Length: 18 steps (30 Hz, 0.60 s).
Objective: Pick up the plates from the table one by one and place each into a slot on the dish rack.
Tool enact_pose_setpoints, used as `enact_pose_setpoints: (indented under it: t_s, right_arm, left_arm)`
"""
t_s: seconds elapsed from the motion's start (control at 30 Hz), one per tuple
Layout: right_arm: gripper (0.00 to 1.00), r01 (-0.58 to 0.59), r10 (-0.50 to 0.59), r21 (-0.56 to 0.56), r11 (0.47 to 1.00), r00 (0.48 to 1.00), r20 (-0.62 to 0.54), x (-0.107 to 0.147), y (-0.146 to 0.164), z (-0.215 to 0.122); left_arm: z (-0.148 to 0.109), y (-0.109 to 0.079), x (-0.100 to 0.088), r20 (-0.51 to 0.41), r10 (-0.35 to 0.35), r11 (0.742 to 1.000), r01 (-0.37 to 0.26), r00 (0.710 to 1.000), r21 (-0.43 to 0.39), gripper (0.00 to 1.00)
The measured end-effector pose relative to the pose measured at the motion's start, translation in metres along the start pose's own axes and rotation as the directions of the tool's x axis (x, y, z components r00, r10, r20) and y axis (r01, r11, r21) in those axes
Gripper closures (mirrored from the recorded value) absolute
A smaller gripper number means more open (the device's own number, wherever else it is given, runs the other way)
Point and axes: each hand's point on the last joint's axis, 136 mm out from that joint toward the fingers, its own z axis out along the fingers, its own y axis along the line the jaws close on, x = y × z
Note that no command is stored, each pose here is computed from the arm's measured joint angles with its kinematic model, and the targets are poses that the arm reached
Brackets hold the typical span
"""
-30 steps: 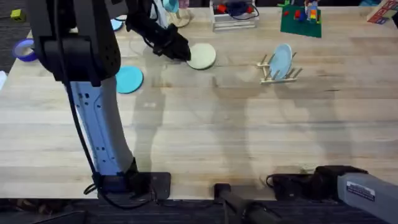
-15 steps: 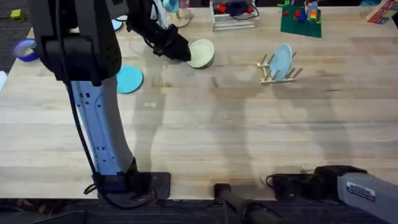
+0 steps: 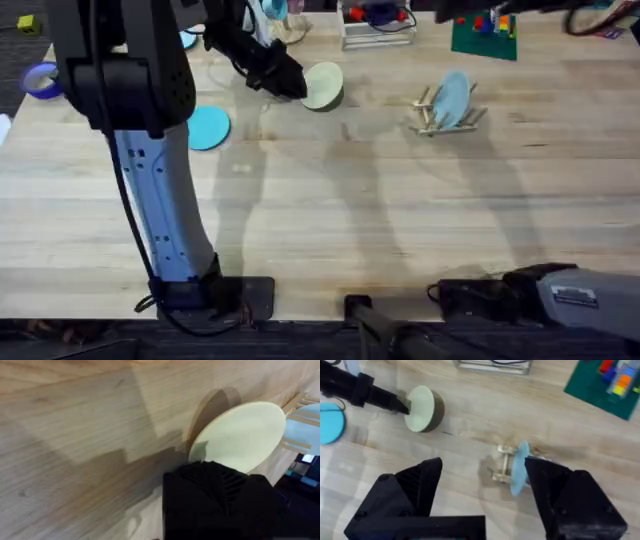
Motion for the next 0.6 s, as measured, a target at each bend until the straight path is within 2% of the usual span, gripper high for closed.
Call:
enact_pose_setpoints:
  t_s: [0.3, 0.6]
  right_arm:
    - [0.006, 0.019, -0.023, -0.131, 0.991, 0.999, -0.023, -0.012, 0.030, 0.059]
    - [0.007, -0.044, 0.021, -0.210, 0.977, 0.994, -0.111, -0.002, 0.039, 0.127]
  left_arm:
    - [0.000, 0.000, 0.000, 0.000, 0.001, 1.000, -0.001, 1.000, -0.002, 0.959]
    - [0.000, 0.000, 0.000, 0.000, -0.003, 1.000, 0.003, 1.000, -0.002, 0.960]
